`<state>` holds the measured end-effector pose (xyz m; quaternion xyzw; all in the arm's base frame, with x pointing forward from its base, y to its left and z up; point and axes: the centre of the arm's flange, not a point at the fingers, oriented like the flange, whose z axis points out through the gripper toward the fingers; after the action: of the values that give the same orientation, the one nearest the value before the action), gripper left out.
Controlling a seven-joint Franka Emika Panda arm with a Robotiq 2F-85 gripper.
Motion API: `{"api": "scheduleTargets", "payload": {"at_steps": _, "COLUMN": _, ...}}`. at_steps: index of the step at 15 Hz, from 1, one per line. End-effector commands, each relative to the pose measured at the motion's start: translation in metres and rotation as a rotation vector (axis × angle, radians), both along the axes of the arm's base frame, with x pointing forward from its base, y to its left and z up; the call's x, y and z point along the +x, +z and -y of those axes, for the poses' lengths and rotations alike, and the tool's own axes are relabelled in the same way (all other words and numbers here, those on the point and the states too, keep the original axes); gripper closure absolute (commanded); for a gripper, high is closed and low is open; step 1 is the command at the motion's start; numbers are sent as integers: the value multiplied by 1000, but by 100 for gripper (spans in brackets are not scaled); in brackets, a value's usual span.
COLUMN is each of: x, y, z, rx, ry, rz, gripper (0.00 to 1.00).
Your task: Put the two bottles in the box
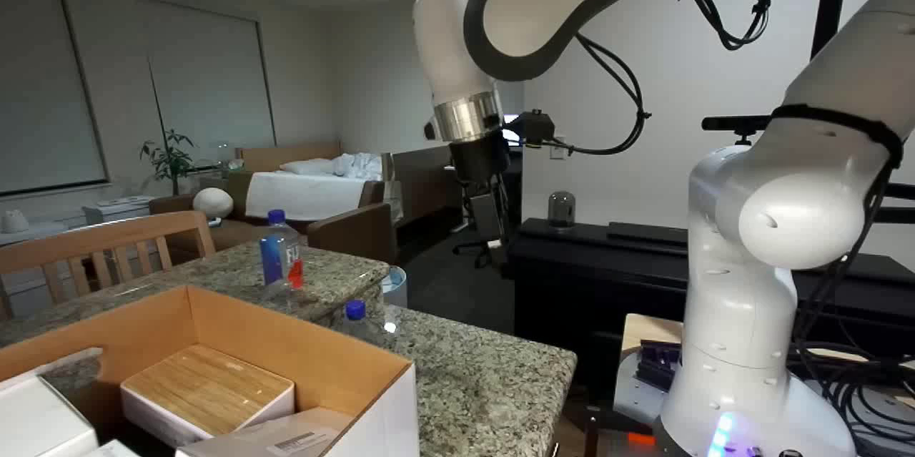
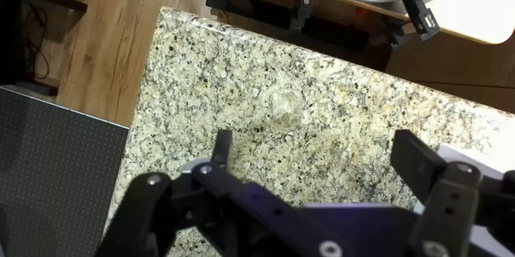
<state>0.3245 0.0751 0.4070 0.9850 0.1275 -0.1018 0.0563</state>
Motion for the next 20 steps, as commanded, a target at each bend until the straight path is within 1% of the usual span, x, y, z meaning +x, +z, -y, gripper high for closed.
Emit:
{"api": "scheduleTargets", "payload": {"at_steps": 1, "x": 0, "y": 0, "z": 0, "rx": 0, "ry": 0, "rz": 0, "gripper": 0}}
{"api": "scheduleTargets", "payload": {"at_steps": 16, "x": 0, "y": 0, "z": 0, "rx": 0, "ry": 0, "rz": 0, "gripper": 0}}
{"api": "scheduleTargets", "payload": {"at_steps": 17, "x": 2, "y": -1, "z": 2, "rx": 18, "ry": -27, "rz": 11, "gripper": 0}}
{"api": "scheduleTargets", "payload": {"at_steps": 20, "x": 20, "y": 0, "z": -4, "rx": 12, "ry": -114, "rz": 90, "gripper": 0}}
